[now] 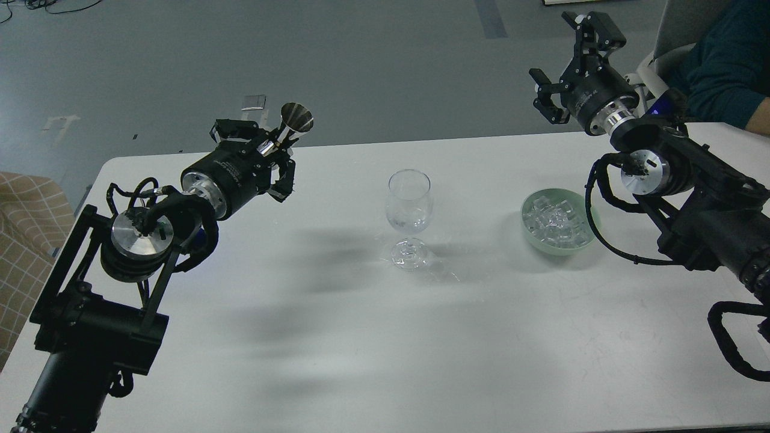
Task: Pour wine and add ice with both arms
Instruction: 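Lower the jigger back onto the table and open the left gripper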
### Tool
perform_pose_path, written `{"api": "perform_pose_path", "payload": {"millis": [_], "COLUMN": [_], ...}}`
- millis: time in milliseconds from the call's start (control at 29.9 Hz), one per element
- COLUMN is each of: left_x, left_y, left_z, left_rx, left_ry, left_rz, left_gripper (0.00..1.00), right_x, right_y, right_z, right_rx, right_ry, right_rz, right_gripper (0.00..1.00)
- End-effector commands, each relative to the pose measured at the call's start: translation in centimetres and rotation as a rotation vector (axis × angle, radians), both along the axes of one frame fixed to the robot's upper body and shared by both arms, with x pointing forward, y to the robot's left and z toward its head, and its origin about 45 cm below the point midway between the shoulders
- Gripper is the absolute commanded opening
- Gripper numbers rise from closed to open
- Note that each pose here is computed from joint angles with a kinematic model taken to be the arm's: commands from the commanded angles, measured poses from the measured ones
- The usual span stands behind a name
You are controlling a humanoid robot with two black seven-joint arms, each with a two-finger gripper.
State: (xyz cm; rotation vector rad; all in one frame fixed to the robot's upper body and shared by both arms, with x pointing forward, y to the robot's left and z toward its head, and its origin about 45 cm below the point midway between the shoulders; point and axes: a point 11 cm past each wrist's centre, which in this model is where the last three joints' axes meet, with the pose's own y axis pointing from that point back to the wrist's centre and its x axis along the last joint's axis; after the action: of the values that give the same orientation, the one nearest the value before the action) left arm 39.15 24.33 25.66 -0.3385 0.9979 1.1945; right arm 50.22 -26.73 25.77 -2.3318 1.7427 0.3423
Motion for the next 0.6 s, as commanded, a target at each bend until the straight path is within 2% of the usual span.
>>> {"api": "perform_pose_path", "payload": {"millis": [0, 234, 568], "left_x": [-0.3, -0.6, -1.2], "left_y": [2.8, 7.3, 8.6], "left_z": [-2.4, -8.9, -11.3], "left_rx": [-0.08, -0.162, -0.18], "left_ry": [-0.021, -0.012, 0.03], "left_rz": [0.078, 0.192, 0.226], "left_gripper": [0.12, 0.14, 0.23], "right_x": [0.0, 0.0, 0.0], "right_y": [0.0, 0.0, 0.0], "right_z": [0.0, -0.1, -0.1], "right_rx": [-0.006, -0.013, -0.013], "right_ry": [0.0, -0.001, 0.001], "right_rz": [0.001, 0.003, 0.003], "right_gripper": [1.0, 1.0, 1.0]}}
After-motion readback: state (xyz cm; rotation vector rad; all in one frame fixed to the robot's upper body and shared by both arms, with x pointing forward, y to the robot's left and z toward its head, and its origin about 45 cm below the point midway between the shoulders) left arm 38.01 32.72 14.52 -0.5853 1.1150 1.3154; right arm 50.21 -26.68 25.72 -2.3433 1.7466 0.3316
